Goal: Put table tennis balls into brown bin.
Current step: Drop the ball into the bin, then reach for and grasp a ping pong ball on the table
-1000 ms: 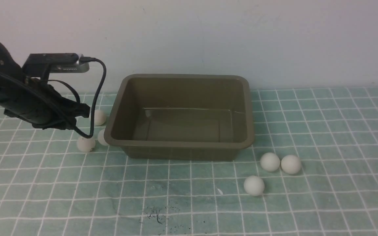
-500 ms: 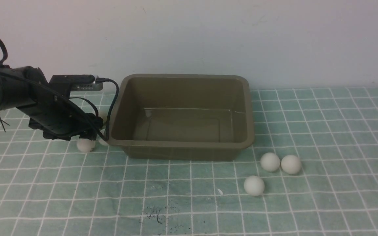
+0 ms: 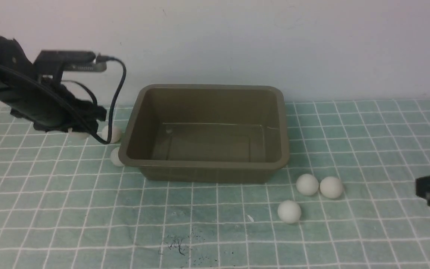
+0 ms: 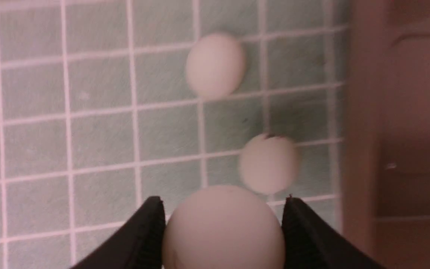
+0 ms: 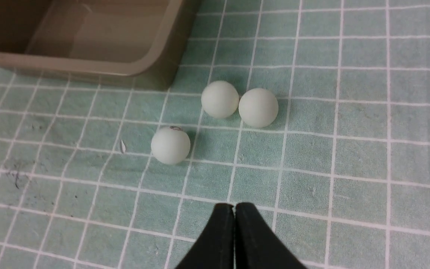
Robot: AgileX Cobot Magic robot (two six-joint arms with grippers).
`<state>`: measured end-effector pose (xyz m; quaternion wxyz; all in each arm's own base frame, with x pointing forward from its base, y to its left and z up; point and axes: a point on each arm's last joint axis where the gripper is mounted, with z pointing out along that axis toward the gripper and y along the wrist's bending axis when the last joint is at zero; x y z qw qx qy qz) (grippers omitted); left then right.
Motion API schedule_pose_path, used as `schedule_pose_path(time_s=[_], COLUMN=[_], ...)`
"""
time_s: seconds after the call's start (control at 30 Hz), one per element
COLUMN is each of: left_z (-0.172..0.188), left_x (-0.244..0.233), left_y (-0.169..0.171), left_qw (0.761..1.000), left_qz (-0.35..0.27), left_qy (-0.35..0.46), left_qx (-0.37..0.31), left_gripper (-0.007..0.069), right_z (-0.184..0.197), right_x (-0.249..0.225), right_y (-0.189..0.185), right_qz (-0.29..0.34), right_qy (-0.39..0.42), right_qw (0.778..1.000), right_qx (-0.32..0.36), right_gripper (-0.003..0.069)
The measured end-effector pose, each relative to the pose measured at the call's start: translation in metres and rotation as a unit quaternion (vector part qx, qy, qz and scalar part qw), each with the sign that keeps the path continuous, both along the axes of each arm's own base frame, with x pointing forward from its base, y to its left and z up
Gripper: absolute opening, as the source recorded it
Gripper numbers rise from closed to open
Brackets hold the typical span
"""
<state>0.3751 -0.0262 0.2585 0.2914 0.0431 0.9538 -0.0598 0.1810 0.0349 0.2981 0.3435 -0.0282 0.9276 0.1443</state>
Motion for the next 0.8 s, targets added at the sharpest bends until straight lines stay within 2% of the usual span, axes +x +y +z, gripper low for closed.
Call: schedule_pose_path(time_s=[0.13,0.27,0.3,0.33,0.4,0.47,0.6,0.7,0.73,0.77,0.8], left_z=[0.028,0.015,-0.001,-0.011,-0.017,-0.020,-0.003,0.025,0.029,0.032,0.038], left_x=[-0.010,-0.008,-0.003,0.001,0.004,0.011,0.015,0.019,0.020,0.020,0.020], left_y=[-0.046,-0.079,-0.091,-0.096,-0.099,-0.103,-0.100,-0.076,-0.066,-0.063,-0.040], left_qw=[0.995,0.992,0.992,0.992,0.991,0.990,0.989,0.993,0.995,0.995,0.997], left_qz=[-0.075,-0.101,-0.111,-0.115,-0.117,-0.126,-0.141,-0.117,-0.103,-0.099,-0.070], left_qy=[-0.070,-0.063,-0.040,-0.024,-0.011,0.007,0.007,0.001,0.005,0.004,0.012], left_qx=[-0.018,-0.049,-0.054,-0.055,-0.057,-0.057,-0.045,-0.023,-0.018,-0.017,-0.006], left_gripper=[0.0353,0.0353,0.0358,0.0377,0.0404,0.0497,0.0538,0.0460,0.0398,0.0398,0.0229], right_z=[-0.027,-0.047,-0.059,-0.066,-0.072,-0.086,-0.105,-0.128,-0.135,-0.136,-0.144], right_x=[0.058,0.093,0.110,0.120,0.127,0.146,0.162,0.175,0.178,0.179,0.182], right_y=[0.007,0.019,0.027,0.033,0.036,0.043,0.047,0.049,0.050,0.050,0.051], right_qz=[0.014,0.047,0.067,0.077,0.081,0.074,0.069,0.064,0.064,0.064,0.063], right_qy=[0.078,0.113,0.124,0.131,0.135,0.140,0.145,0.155,0.162,0.162,0.173], right_qw=[0.997,0.991,0.987,0.984,0.982,0.981,0.981,0.979,0.978,0.978,0.976], right_qx=[-0.019,-0.056,-0.081,-0.095,-0.103,-0.111,-0.113,-0.114,-0.115,-0.115,-0.114], right_gripper=[0.0053,0.0156,0.0230,0.0283,0.0328,0.0437,0.0517,0.0531,0.0517,0.0512,0.0457])
